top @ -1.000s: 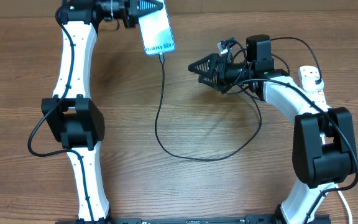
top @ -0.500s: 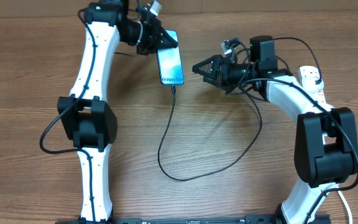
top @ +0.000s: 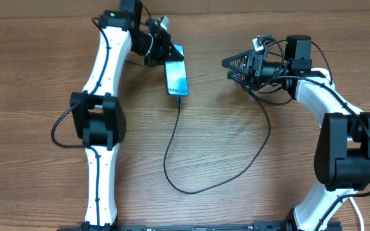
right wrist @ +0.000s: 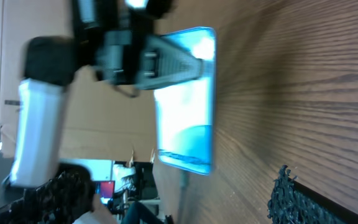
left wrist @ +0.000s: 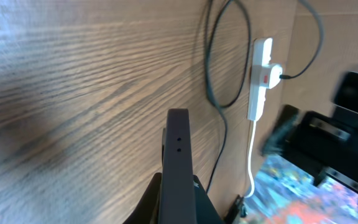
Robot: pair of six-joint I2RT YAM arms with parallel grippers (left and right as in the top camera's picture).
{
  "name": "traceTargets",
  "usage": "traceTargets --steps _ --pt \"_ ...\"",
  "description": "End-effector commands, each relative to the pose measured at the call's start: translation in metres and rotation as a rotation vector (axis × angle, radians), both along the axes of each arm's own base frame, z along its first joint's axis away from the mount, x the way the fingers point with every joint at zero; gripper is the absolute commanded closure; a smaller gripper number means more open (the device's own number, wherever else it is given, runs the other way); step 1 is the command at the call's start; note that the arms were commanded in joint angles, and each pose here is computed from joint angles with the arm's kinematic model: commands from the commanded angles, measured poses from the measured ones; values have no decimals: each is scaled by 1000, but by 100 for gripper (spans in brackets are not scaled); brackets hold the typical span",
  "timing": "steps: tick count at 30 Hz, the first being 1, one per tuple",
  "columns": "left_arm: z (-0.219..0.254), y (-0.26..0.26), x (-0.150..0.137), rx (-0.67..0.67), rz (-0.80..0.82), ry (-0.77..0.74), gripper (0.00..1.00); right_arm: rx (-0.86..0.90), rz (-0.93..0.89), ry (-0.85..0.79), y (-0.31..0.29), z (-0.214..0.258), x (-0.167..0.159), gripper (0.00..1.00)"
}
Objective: Plug charger to phone and switch on socket
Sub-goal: 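Lower the phone with the left gripper and lay it on the table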
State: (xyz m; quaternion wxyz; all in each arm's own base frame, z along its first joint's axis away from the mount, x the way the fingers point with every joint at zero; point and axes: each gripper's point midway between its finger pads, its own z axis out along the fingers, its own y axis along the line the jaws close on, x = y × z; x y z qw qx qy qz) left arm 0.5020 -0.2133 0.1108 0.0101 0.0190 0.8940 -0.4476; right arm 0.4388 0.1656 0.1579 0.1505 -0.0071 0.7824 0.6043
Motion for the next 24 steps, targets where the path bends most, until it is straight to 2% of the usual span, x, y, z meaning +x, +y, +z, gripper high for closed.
traceTargets --steps 1,8,11,17,24 --pt "-18 -21 -8 -87 -50 56 96 22 35 -30 4 8 -3 0" --pt "-63 -50 -24 -56 -108 123 96 21 36 -34 4 8 -3 0" --pt "-73 -54 -27 13 -117 114 96 20 38 -42 4 8 -3 0" --pt "-94 -51 -24 179 -38 150 96 17 40 -54 4 8 -3 0" --pt "-96 -58 -11 197 25 135 95 17 41 -54 4 8 -3 0"
